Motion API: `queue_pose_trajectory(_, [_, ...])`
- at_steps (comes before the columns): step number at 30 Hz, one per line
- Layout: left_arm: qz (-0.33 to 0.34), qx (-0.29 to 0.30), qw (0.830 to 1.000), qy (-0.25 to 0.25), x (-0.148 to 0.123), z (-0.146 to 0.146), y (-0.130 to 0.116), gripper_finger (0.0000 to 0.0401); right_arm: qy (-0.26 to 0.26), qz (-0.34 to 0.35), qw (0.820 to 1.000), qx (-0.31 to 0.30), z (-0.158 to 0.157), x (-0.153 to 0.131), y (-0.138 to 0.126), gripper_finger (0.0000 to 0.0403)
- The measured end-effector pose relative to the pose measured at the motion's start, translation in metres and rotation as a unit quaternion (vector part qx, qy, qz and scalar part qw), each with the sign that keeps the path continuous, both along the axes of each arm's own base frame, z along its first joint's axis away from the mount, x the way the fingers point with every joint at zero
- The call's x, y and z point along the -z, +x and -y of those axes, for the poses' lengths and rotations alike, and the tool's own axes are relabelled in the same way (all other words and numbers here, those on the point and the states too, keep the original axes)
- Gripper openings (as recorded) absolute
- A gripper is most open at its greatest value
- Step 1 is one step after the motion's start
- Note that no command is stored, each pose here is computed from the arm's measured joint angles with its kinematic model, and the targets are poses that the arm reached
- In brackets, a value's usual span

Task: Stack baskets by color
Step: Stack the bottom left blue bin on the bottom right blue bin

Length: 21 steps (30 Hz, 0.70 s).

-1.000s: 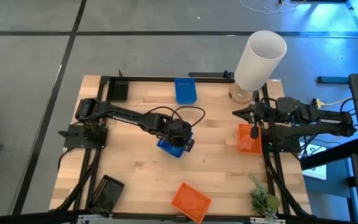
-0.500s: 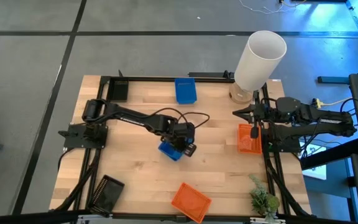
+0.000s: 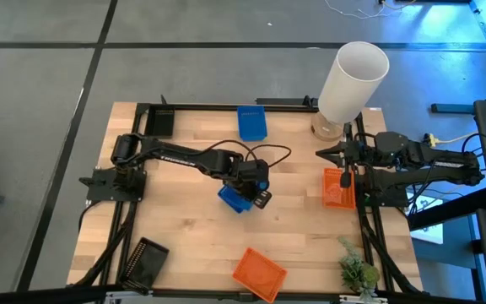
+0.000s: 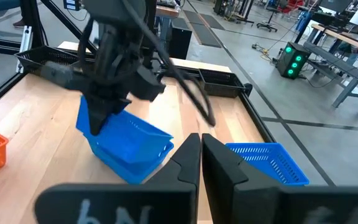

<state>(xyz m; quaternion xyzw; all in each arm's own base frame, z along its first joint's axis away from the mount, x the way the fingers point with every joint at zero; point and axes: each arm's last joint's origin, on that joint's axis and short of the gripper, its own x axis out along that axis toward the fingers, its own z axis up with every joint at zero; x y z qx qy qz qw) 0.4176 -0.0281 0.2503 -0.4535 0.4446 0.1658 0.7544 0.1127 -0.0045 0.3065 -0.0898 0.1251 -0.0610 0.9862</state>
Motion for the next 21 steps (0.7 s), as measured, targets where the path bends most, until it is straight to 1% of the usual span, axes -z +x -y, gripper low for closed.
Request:
queue_pose_trajectory(3, [-0.039,-0.005,0.999,0.022,-0.012,-0.001,-0.006,0.0,0.001,0.0,1.0,0.0,0.0,0.0,0.0,0.0016])
queue_pose_trajectory(6, [-0.067,-0.011,0.997,0.041,-0.014,-0.003,-0.011,0.0,0.001,0.0,1.0,0.0,0.0,0.0,0.0,0.0016])
queue_pose_trajectory(9, [-0.069,0.002,0.996,0.055,-0.014,-0.003,-0.012,0.0,0.001,0.0,1.0,0.0,0.0,0.0,0.0,0.0016])
queue_pose_trajectory(13, [-0.065,0.031,0.996,0.053,-0.013,-0.002,-0.011,0.0003,0.001,0.0,1.0,0.0,0.0,0.0,0.0,0.0016])
queue_pose_trajectory(16, [-0.064,0.049,0.995,0.061,-0.012,-0.002,-0.01,0.0016,0.0,0.001,1.0,0.0,0.0,0.0,0.0,0.0016])
queue_pose_trajectory(21, [-0.074,0.049,0.994,0.062,-0.004,-0.002,-0.008,0.0043,0.0,0.0,1.0,0.0,0.0,0.0,0.0,0.0016])
